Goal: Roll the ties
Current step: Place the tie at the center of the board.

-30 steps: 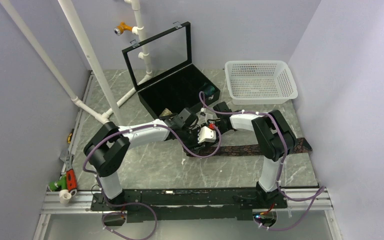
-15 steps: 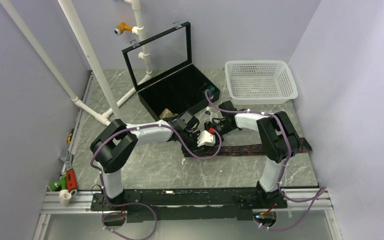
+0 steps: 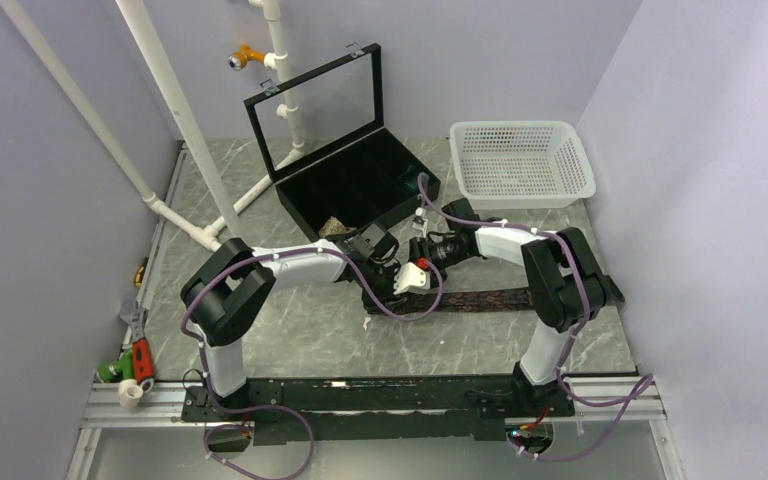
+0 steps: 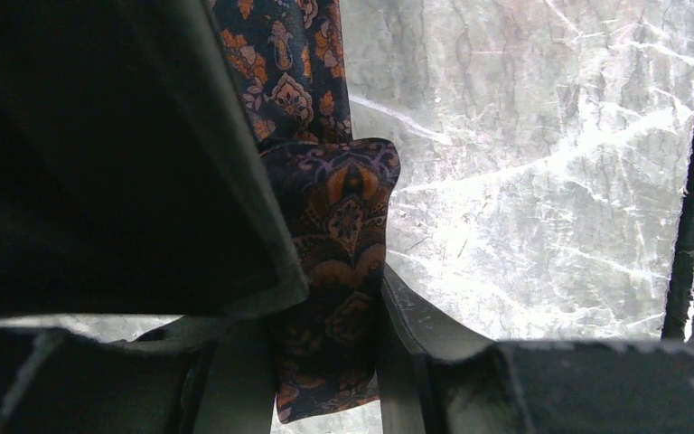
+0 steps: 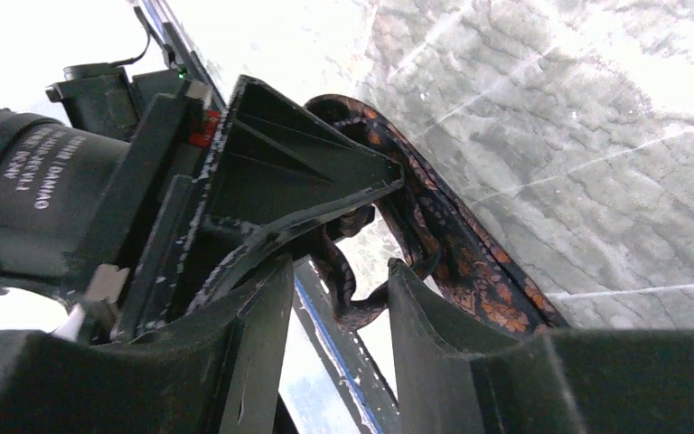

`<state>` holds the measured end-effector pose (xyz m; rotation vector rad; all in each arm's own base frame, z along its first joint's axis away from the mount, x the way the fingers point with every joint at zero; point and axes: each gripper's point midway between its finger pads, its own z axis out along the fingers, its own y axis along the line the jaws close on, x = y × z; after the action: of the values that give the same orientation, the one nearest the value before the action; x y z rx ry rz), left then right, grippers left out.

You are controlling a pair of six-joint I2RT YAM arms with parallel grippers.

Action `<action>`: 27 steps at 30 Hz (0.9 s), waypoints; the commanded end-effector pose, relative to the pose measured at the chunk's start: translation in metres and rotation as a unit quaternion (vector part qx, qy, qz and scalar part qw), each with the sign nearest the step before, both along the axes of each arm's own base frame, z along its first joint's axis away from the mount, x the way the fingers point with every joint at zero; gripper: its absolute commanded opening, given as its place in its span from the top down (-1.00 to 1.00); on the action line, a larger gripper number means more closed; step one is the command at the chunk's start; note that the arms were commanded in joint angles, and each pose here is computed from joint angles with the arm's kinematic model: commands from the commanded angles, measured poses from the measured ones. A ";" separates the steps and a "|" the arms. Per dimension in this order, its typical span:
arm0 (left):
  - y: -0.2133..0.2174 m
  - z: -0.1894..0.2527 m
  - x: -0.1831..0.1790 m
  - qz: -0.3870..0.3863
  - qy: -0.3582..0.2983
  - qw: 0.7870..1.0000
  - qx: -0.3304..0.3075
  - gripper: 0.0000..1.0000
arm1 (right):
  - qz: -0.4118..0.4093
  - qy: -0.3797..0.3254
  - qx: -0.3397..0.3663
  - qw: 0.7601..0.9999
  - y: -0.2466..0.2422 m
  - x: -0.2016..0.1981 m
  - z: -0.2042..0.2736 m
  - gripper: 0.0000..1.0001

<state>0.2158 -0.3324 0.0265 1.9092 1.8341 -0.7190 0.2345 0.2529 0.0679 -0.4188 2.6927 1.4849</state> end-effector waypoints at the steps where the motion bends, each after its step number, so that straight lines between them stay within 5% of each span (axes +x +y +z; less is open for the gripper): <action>1: -0.004 0.003 -0.003 -0.007 0.015 1.000 0.003 0.15 | 0.018 0.012 0.008 1.000 0.001 -0.004 0.002 0.11; 6: -0.002 0.004 -0.002 -0.008 0.010 1.000 0.005 0.14 | 0.006 0.016 -0.025 1.000 -0.028 -0.006 -0.003 -0.20; 14: -0.004 0.004 0.001 -0.001 0.008 1.000 0.003 0.13 | 0.000 0.030 0.007 1.000 -0.019 -0.009 0.009 -0.22; 21: -0.007 0.002 0.007 0.017 0.005 1.000 0.006 0.10 | 0.020 0.034 0.000 0.999 -0.004 -0.003 -0.005 0.13; 25: -0.005 0.001 0.006 0.030 0.013 0.999 0.006 0.07 | 0.031 0.028 -0.028 0.999 -0.010 0.000 -0.017 0.85; 27: -0.003 0.006 0.005 0.037 0.021 0.999 -0.006 -0.15 | 0.036 0.016 -0.048 0.998 -0.014 0.003 -0.023 1.00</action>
<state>0.2185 -0.3342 0.0266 1.8791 1.8894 -0.7185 0.2263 0.2439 0.0485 -0.4257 2.8168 1.4922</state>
